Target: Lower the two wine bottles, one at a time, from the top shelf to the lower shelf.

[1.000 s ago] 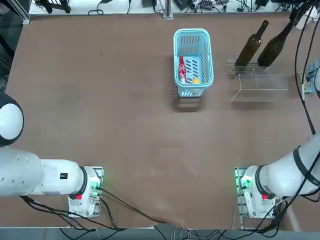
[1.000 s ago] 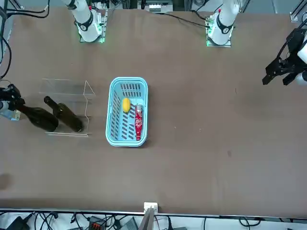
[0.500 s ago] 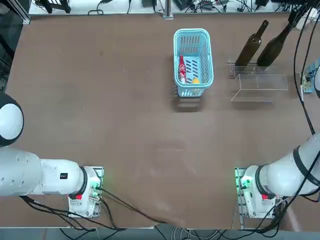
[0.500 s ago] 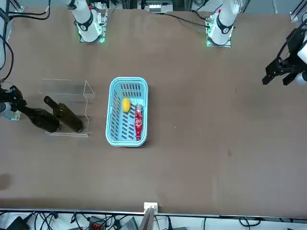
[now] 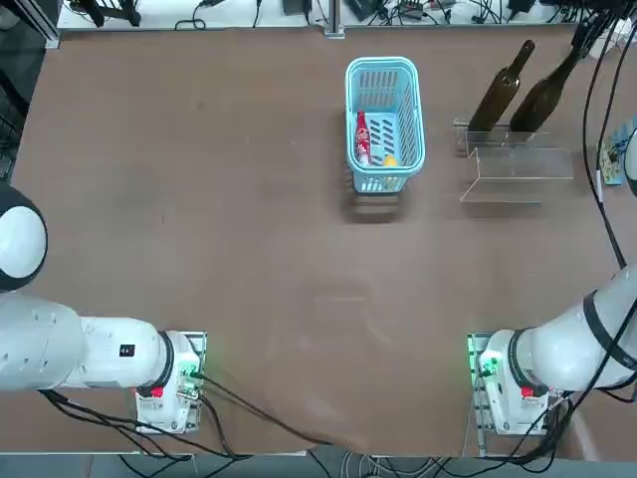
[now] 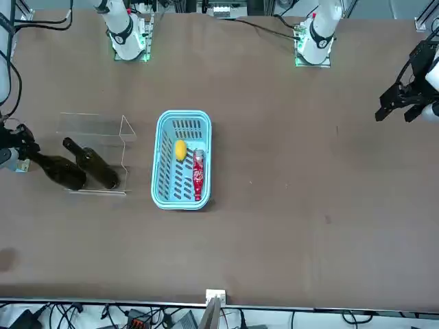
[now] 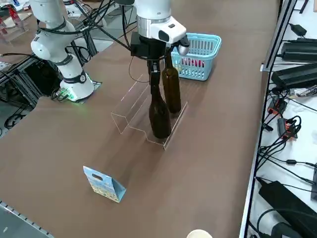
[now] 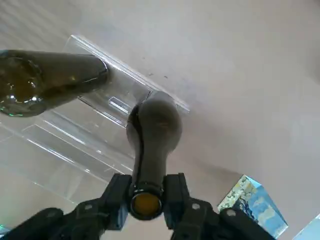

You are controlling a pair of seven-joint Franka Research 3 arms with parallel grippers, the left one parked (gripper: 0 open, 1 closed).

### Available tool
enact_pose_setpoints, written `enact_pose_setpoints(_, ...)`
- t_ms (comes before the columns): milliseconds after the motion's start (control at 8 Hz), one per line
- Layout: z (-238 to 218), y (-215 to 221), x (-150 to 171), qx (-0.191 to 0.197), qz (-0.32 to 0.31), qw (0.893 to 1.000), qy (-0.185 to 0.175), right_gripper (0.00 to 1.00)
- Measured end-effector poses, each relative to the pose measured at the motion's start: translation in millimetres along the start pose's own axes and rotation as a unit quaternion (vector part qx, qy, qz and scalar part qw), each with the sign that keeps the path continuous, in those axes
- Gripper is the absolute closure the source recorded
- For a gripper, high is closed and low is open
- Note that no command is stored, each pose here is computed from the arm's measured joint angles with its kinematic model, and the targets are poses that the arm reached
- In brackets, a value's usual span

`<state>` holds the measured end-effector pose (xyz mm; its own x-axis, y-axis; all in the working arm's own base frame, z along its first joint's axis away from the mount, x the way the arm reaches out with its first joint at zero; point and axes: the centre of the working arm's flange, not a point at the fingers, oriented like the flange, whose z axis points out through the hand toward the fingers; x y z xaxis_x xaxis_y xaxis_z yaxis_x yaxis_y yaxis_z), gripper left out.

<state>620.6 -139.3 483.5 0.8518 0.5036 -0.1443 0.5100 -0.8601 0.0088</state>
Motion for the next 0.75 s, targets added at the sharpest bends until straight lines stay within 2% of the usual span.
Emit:
enact_pose_setpoints(125,-0.9,-0.1,-0.2,0.0,0.0,1.0,0.001,0.45)
enact_pose_setpoints(250,-2.6,-0.2,-0.8,-0.001,0.0,1.0,0.002,0.36)
enact_pose_setpoints(625,-6.6,0.1,-0.7,-0.004,0.0,1.0,0.005,0.18)
enact_pose_setpoints(750,-13.1,0.3,0.1,-0.008,0.0,1.0,0.009,0.01)
